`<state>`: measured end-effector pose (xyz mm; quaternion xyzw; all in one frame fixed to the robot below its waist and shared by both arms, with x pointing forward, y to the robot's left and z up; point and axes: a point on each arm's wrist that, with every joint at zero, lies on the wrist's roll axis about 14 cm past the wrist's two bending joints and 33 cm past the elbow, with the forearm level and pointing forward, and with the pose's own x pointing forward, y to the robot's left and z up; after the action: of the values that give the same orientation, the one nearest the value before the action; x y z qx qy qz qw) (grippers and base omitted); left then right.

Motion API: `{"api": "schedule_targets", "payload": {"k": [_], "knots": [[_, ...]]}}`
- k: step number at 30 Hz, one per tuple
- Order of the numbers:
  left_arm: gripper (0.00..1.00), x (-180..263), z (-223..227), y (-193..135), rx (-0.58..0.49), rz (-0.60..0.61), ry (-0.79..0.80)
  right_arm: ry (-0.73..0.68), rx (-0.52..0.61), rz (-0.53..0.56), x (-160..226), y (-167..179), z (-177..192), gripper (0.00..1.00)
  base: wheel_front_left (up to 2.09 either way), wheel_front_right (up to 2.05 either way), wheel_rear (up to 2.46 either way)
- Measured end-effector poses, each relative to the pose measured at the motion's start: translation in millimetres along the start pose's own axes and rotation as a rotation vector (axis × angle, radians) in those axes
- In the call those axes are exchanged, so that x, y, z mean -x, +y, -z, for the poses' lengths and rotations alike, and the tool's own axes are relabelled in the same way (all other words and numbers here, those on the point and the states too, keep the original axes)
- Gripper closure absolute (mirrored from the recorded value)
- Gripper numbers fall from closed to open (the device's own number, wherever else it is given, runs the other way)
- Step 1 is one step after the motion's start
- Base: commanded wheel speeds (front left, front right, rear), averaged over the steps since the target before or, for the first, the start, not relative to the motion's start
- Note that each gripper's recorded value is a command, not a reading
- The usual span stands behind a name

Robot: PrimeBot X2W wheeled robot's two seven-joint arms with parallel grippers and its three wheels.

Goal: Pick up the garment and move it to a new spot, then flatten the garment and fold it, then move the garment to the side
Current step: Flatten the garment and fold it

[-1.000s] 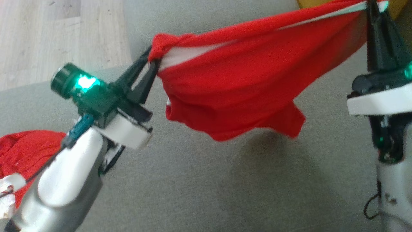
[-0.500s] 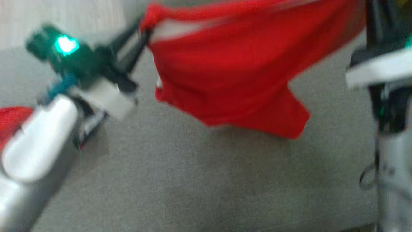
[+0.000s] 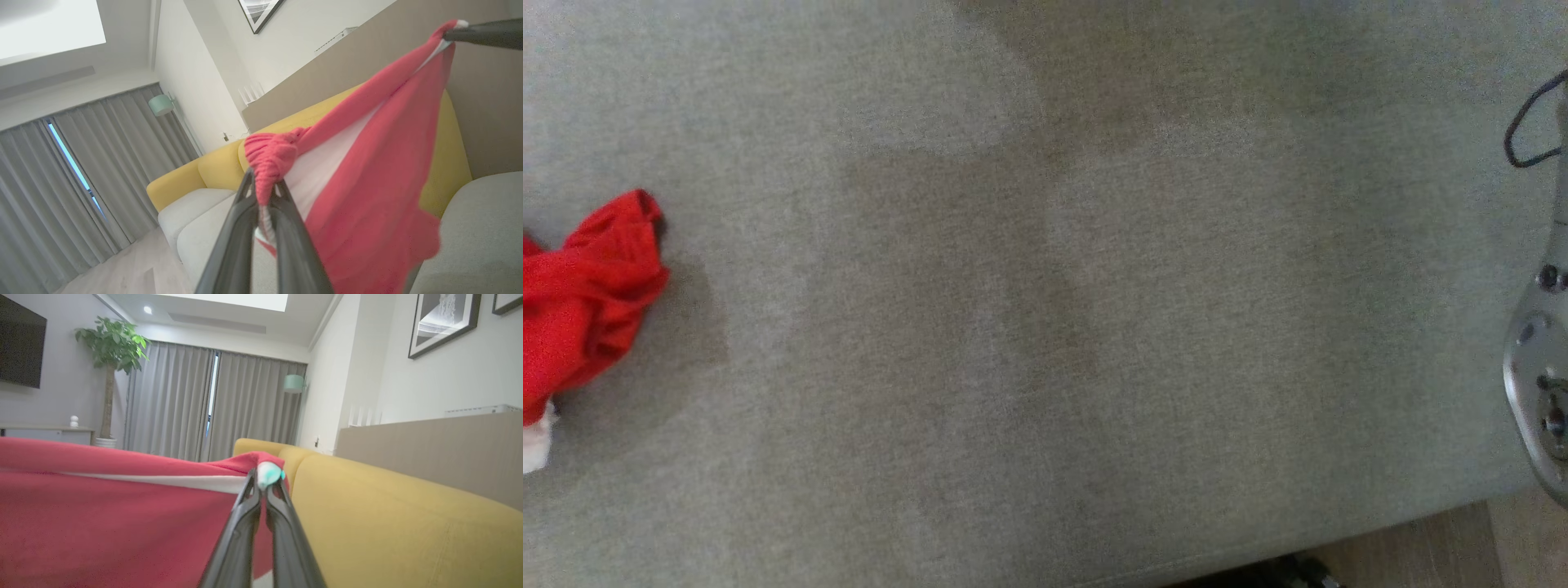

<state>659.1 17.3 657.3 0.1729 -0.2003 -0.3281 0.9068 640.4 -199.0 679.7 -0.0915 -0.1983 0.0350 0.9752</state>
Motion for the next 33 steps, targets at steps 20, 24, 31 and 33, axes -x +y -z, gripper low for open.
{"api": "schedule_targets", "payload": {"k": [20, 24, 31, 33], "knots": [[1.0, 128.1, 128.9, -169.0, 0.199, 0.284, 0.398, 0.831, 0.194, -0.312, 172.2, 41.1, 220.1, 1.0, 0.0, 0.0, 0.0], [1.0, 153.6, 119.5, -186.5, 0.187, 0.323, 0.418, 0.867, 0.206, -0.358, 190.6, 38.8, 210.1, 1.0, 0.0, 0.0, 0.0], [1.0, 185.0, 98.8, -207.1, 0.189, 0.319, 0.432, 1.003, 0.2, -0.447, 245.1, 27.8, 189.4, 1.0, 0.0, 0.0, 0.0], [1.0, 189.4, 90.0, -212.2, 0.187, 0.314, 0.424, 1.037, 0.196, -0.451, 257.7, 18.1, 179.9, 1.0, 0.0, 0.0, 0.0]]}}
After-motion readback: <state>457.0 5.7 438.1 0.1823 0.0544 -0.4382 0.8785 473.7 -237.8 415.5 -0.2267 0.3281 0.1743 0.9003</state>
